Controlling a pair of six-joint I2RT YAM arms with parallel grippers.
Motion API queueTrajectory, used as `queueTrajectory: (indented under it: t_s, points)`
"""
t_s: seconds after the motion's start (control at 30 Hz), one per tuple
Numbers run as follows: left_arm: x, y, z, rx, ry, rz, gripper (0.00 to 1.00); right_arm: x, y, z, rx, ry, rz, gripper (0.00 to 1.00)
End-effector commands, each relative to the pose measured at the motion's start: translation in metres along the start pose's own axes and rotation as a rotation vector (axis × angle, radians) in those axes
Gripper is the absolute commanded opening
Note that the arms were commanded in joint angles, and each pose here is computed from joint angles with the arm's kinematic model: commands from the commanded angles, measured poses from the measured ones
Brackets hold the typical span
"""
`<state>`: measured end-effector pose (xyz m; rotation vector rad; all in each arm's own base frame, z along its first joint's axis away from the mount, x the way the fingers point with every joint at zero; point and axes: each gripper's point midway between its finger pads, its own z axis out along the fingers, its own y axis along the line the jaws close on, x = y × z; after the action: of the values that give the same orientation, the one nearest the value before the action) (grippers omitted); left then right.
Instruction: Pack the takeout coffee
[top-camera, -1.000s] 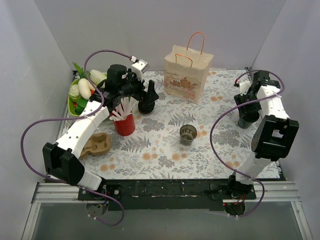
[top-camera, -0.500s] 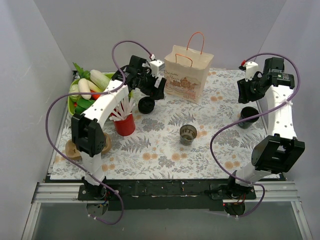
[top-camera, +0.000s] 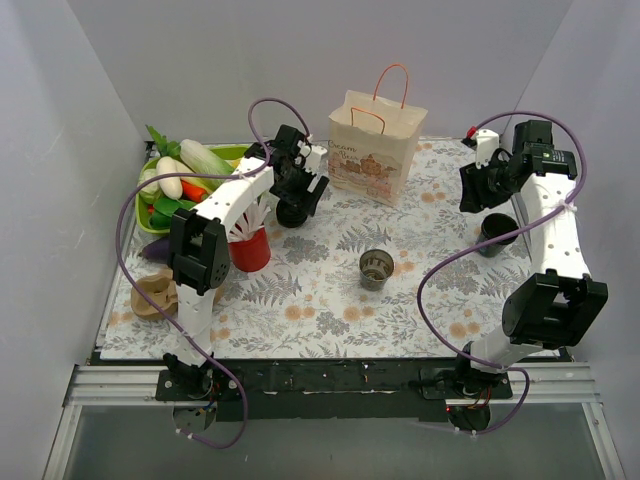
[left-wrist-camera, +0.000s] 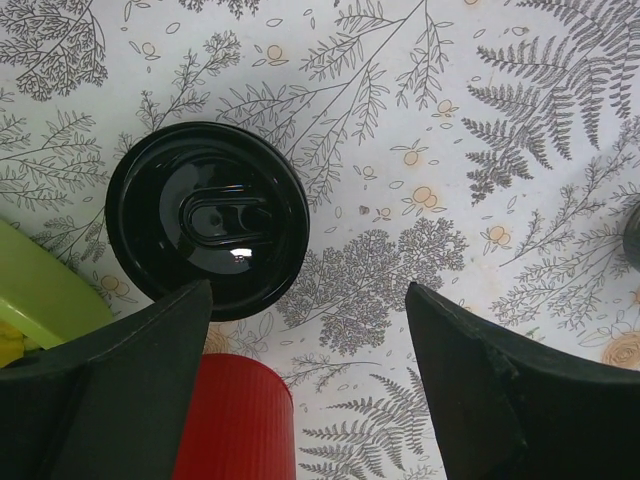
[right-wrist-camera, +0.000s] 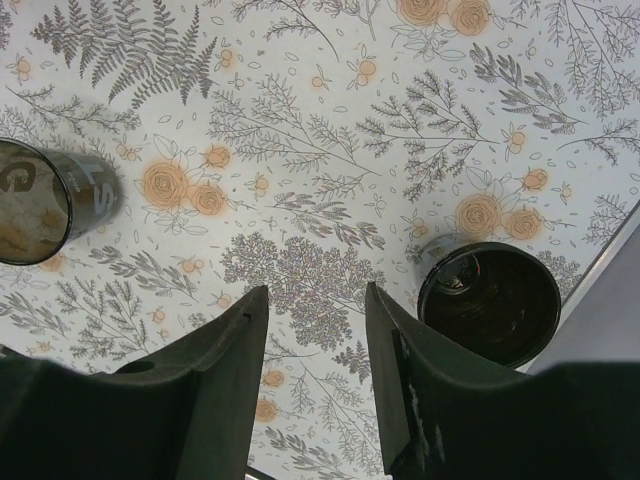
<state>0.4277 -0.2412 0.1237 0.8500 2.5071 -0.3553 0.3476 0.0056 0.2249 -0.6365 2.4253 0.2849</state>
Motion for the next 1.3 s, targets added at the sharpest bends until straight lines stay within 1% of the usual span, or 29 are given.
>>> queueTrajectory:
  t_s: [0.0, 0.07, 0.17, 0.23, 0.33, 0.43, 0.63, 0.87, 1.03, 1.1, 1.23, 1.27]
  points:
    - [-0.011, 0.005, -0.009, -0.032, -0.043, 0.036, 0.78, -0.009, 0.009, -0.003, -0.023, -0.03, -0.031, 0.51]
    - [-0.012, 0.004, -0.006, -0.028, -0.05, 0.037, 0.76, -0.01, 0.01, 0.0, -0.03, -0.027, -0.034, 0.5]
    - [-0.012, 0.007, -0.001, -0.037, -0.056, 0.048, 0.72, -0.008, 0.013, 0.002, -0.037, -0.019, -0.036, 0.5]
    - [-0.01, 0.008, 0.003, -0.035, -0.049, 0.057, 0.66, -0.008, 0.014, 0.004, -0.039, -0.016, -0.04, 0.5]
    - [-0.009, 0.007, 0.007, -0.026, -0.045, 0.064, 0.62, -0.009, 0.017, 0.005, -0.044, -0.014, -0.047, 0.5]
    - [-0.009, 0.006, 0.01, -0.017, -0.047, 0.067, 0.6, -0.009, 0.018, 0.006, -0.046, -0.011, -0.052, 0.5]
    - [-0.01, 0.009, 0.018, -0.023, -0.047, 0.078, 0.59, -0.009, 0.021, 0.008, -0.05, -0.006, -0.06, 0.5]
    - [-0.008, 0.008, 0.026, -0.008, -0.038, 0.076, 0.53, -0.008, 0.022, 0.01, -0.051, 0.001, -0.062, 0.5]
    - [-0.005, 0.008, 0.028, -0.002, -0.03, 0.076, 0.45, -0.007, 0.022, 0.011, -0.049, 0.003, -0.066, 0.5]
    - [-0.006, 0.006, 0.028, 0.0, -0.033, 0.069, 0.44, -0.008, 0.021, 0.012, -0.048, 0.005, -0.067, 0.5]
    - [-0.005, 0.005, 0.028, 0.009, -0.029, 0.067, 0.35, -0.008, 0.022, 0.013, -0.052, 0.006, -0.067, 0.5]
    - [-0.004, 0.005, 0.028, 0.008, -0.025, 0.066, 0.34, -0.007, 0.023, 0.014, -0.053, 0.009, -0.067, 0.5]
